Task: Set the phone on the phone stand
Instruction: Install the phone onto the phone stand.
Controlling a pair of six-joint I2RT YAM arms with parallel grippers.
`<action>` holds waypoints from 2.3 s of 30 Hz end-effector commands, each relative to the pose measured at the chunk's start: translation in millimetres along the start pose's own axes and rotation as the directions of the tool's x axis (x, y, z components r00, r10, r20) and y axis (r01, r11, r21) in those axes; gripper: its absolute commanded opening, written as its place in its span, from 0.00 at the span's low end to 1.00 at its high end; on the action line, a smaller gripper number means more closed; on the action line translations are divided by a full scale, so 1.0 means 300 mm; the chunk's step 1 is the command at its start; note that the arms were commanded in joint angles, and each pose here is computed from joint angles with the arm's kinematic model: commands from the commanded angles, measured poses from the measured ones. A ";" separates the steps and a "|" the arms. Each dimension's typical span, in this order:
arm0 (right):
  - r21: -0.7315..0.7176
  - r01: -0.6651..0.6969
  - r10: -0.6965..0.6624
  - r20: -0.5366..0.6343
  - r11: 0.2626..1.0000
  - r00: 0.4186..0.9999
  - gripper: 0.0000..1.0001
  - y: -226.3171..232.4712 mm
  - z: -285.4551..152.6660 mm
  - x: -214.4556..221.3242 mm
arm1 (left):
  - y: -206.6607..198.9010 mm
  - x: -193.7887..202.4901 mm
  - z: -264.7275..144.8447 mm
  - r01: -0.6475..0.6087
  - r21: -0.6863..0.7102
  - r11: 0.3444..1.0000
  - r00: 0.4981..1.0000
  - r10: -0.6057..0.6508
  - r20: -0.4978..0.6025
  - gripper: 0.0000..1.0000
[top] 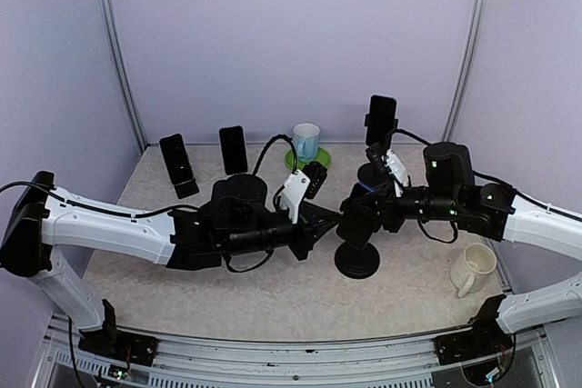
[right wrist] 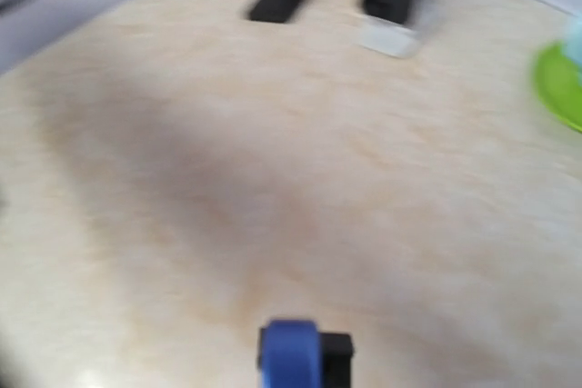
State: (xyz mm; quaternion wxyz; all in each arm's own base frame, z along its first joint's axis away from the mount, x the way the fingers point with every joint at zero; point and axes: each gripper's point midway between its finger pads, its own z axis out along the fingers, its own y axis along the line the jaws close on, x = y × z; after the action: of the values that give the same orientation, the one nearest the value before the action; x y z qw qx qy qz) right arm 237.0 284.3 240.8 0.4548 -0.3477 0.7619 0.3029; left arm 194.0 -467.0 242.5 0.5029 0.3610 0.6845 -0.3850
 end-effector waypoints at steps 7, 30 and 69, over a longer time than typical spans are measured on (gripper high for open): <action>0.165 0.017 0.001 -0.106 0.986 0.994 0.00 -0.114 0.000 0.086 | -0.100 -0.148 -0.023 -0.007 0.100 0.995 0.994 -0.004 0.108 0.00; 0.073 -0.027 0.038 -0.156 0.997 0.987 0.00 -0.057 0.016 0.050 | -0.074 -0.104 -0.036 0.040 0.071 0.997 0.994 -0.047 0.096 0.00; 0.123 -0.027 0.034 -0.057 0.992 0.998 0.80 -0.061 -0.084 -0.032 | -0.024 -0.050 -0.110 0.080 0.010 0.997 0.991 -0.081 0.106 0.43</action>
State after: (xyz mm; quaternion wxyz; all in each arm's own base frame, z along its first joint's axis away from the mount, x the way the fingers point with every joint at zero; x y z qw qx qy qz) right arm 242.6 266.9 254.2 0.4356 -0.3337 0.7946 0.2596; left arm 180.2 -452.4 249.6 0.5059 0.3314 0.6800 -0.4144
